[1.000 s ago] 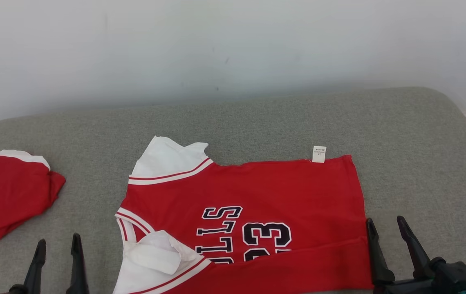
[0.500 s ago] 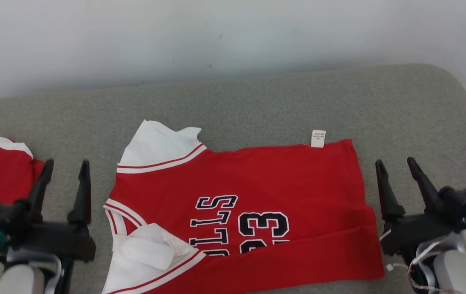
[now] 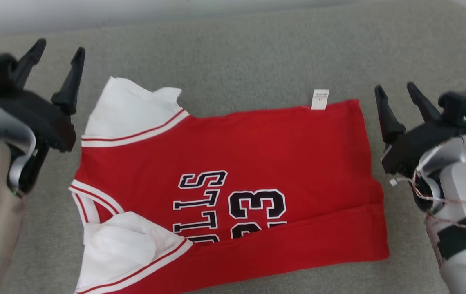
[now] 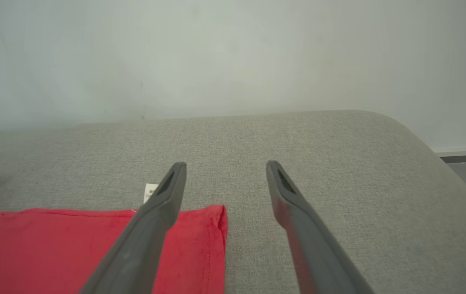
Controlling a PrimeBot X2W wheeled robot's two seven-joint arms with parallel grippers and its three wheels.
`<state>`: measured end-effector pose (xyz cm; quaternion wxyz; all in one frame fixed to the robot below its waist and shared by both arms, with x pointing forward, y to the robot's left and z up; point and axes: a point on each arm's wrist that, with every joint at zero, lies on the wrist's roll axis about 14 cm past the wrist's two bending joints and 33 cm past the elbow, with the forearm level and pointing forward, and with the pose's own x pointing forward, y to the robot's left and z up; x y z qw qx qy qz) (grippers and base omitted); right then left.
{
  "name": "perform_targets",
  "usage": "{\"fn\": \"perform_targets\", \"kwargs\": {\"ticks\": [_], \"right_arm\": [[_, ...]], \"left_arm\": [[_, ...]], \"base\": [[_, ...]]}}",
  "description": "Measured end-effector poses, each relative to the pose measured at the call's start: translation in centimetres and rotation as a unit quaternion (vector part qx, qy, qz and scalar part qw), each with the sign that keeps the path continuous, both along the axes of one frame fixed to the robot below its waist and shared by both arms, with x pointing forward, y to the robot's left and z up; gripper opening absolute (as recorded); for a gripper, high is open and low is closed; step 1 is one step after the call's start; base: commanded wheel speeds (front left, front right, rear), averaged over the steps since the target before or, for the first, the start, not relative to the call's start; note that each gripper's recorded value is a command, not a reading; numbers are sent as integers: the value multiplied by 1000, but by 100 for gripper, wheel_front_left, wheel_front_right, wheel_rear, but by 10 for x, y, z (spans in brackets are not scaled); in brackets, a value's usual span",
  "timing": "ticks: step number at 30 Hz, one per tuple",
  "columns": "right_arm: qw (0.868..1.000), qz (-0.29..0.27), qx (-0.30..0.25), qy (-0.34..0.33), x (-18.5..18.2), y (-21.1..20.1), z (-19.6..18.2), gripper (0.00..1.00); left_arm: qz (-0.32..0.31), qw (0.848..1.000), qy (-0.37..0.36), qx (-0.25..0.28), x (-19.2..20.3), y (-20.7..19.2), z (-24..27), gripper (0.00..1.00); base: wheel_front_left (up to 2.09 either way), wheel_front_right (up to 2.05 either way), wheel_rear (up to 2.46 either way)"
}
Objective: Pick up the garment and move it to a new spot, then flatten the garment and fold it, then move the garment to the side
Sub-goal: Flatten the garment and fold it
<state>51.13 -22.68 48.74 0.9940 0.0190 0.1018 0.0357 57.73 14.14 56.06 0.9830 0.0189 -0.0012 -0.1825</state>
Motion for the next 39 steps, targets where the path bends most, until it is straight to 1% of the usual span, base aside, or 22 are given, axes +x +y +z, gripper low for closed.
{"fn": "perform_targets", "kwargs": {"ticks": [4, 8, 11, 15, 19, 24, 26, 27, 28, 29, 30, 31, 36, 39], "right_arm": [[999, 6, -9, 40, 14, 1, -26, 100], [996, 7, -5, 84, 18, 4, -56, 100], [995, 8, 3, 96, 19, 7, -67, 100], [994, 12, 4, 113, 20, 10, -76, 100], [992, 17, 0, 122, 25, 12, -79, 100], [990, 23, -2, 143, 29, 16, -86, 100], [989, 24, 0, 145, 31, 17, -87, 100], [988, 25, -1, 152, 31, 18, -89, 55], [987, 26, -1, 159, 31, 18, -91, 38], [987, 26, -1, 161, 30, 18, -92, 21], [986, 26, -1, 162, 31, 18, -92, 0], [986, 26, -2, 163, 32, 18, -91, 0], [989, 27, -5, 143, 43, 17, -80, 0], [992, 21, -3, 122, 50, 13, -69, 0]], "left_arm": [[-12, 998, 67, 19, 20, -9, -41, 100], [-21, 991, 128, 45, 28, -13, -85, 100], [-28, 984, 166, 53, 27, -18, -111, 100], [-30, 978, 199, 59, 28, -19, -129, 100], [-35, 975, 213, 48, 30, -25, -135, 100], [-36, 972, 223, 61, 37, -27, -144, 100], [-34, 971, 231, 58, 40, -28, -148, 100], [-31, 970, 237, 52, 42, -29, -150, 100], [-26, 967, 248, 45, 43, -29, -154, 100], [-25, 965, 256, 43, 43, -30, -156, 58], [-25, 965, 258, 42, 44, -31, -156, 13], [-26, 965, 256, 41, 45, -33, -155, 0], [-22, 978, 208, 17, 56, -33, -130, 0], [-13, 985, 174, -6, 62, -28, -108, 0]], "base": [[0, 0, 0], [0, 0, 0], [0, 0, 0], [0, 0, 0], [0, 0, 0], [0, 0, 0], [0, 0, 0], [0, 0, 0], [0, 0, 0], [0, 0, 0], [0, 0, 0], [0, 0, 0], [0, 0, 0], [0, 0, 0]]}}
